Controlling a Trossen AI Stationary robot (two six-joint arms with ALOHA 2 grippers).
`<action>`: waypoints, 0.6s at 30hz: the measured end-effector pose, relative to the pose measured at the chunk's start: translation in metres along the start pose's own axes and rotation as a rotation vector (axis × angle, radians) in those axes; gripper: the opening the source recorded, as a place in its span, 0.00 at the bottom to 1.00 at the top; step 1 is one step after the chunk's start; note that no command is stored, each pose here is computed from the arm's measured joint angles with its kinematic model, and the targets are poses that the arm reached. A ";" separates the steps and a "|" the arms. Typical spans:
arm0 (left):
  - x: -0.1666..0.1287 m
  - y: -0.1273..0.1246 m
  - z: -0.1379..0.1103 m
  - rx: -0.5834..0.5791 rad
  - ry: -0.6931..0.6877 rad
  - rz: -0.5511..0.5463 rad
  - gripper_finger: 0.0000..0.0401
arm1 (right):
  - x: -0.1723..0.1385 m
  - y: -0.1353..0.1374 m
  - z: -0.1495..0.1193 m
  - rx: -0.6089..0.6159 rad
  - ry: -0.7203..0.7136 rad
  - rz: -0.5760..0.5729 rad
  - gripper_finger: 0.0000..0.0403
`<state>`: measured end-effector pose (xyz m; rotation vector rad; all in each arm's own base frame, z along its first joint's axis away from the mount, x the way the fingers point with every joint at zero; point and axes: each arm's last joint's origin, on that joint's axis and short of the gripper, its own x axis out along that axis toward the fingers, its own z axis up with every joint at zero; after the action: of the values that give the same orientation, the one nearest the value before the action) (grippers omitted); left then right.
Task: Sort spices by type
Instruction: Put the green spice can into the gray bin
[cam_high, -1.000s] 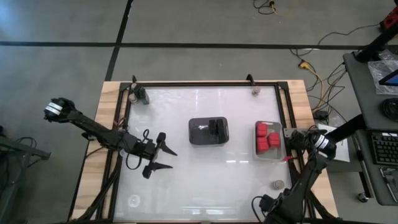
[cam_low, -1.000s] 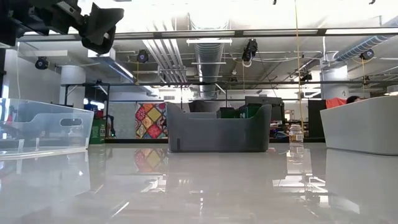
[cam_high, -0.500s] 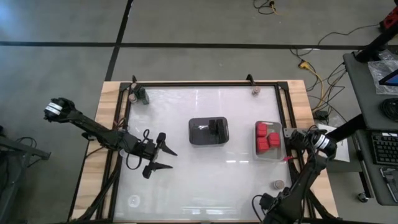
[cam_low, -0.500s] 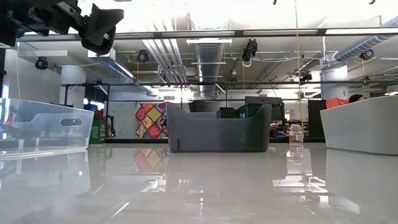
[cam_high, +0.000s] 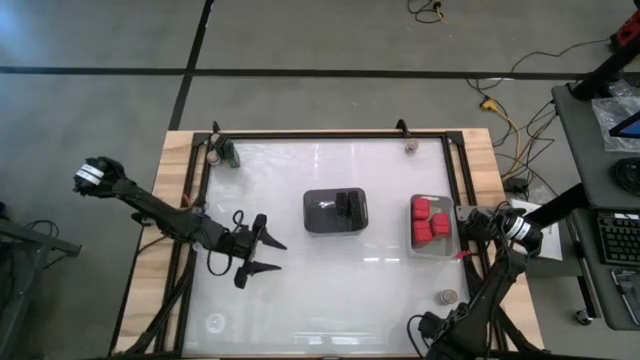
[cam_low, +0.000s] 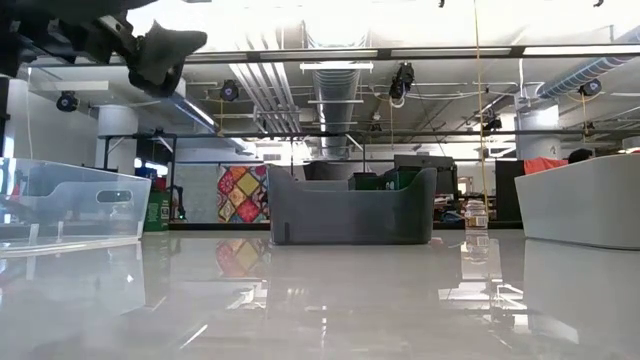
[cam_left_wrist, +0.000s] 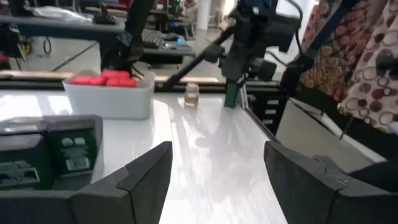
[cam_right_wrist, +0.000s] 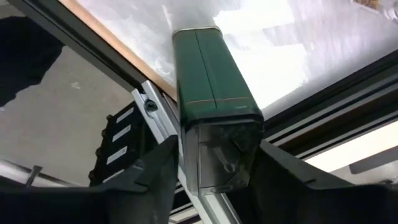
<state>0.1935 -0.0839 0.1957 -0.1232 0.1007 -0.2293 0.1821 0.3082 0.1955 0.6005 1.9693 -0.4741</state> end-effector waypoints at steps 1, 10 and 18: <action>0.001 -0.001 -0.002 -0.007 0.007 -0.001 0.60 | 0.000 0.000 0.000 -0.001 0.000 0.003 0.40; 0.014 -0.007 -0.017 -0.036 0.014 -0.024 0.60 | -0.017 0.009 0.008 0.009 -0.078 0.081 0.32; 0.017 -0.006 -0.025 -0.034 0.063 -0.014 0.60 | -0.092 0.018 0.050 0.127 -0.367 0.249 0.33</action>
<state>0.2055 -0.0964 0.1706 -0.1500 0.1664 -0.2456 0.2636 0.2755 0.2546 0.7689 1.5025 -0.5160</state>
